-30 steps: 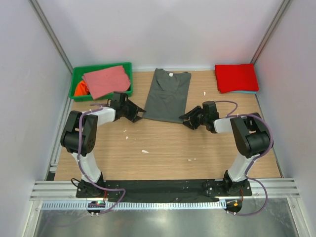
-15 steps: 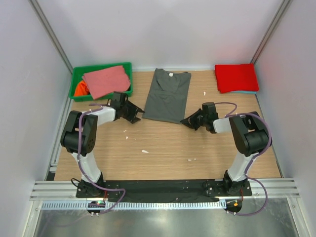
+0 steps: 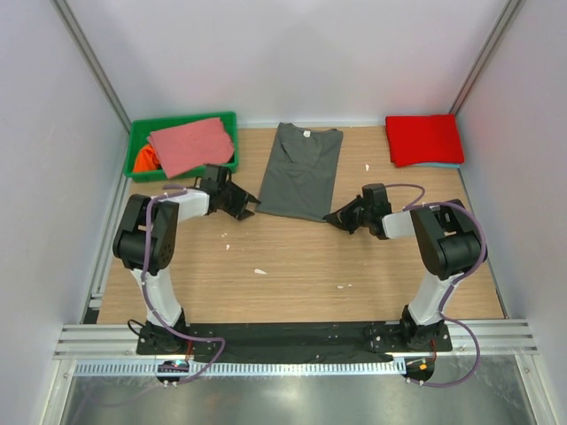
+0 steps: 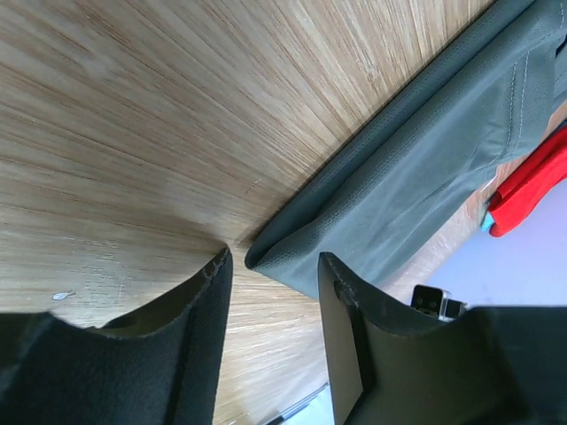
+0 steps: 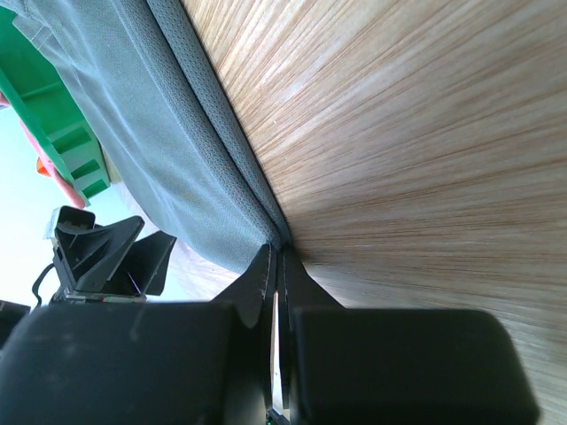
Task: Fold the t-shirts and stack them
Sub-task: Fold the tshirt
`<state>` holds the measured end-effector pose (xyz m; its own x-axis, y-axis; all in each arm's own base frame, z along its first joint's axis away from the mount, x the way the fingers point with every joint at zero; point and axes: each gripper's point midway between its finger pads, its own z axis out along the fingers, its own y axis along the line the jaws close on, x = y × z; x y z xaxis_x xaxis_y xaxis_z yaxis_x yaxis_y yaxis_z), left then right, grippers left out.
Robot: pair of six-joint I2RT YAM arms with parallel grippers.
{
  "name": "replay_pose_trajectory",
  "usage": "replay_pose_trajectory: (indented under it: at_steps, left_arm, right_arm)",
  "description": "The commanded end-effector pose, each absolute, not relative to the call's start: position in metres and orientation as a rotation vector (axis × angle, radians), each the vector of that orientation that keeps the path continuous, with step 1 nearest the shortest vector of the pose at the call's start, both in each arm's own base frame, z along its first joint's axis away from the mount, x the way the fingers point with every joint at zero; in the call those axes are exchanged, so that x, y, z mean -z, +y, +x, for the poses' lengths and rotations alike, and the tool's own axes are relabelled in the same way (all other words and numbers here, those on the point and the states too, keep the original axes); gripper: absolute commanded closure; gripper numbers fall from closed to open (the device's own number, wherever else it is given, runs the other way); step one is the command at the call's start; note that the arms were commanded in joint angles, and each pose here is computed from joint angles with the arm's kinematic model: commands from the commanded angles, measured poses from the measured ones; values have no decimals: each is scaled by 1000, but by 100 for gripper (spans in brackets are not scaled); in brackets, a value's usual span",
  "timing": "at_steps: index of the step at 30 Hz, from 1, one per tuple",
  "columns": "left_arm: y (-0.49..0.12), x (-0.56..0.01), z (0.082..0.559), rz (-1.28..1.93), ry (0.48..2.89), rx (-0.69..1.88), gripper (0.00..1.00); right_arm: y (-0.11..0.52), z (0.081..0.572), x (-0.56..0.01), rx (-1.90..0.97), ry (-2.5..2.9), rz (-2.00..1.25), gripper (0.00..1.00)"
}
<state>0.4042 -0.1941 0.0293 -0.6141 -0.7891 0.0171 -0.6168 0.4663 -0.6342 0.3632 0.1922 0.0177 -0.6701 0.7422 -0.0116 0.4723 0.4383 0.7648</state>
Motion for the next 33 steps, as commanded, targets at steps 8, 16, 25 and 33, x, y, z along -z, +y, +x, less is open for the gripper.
replay_pose_trajectory:
  at_steps: [8,16,25,33]
  left_arm:
    - [-193,-5,409,-1241,2436,873,78]
    - [-193,-15,394,-1068,2489,881,100]
    - [-197,-15,276,-823,2657,827,100]
    - [-207,-44,175,-685,2643,866,100]
  right_arm:
    - [192,365,-16,-1068,2349,1032,98]
    - [187,357,-13,-969,2466,831,99]
    - [173,271,-25,-885,2662,509,98]
    - [169,178,-41,-886,2723,388,98]
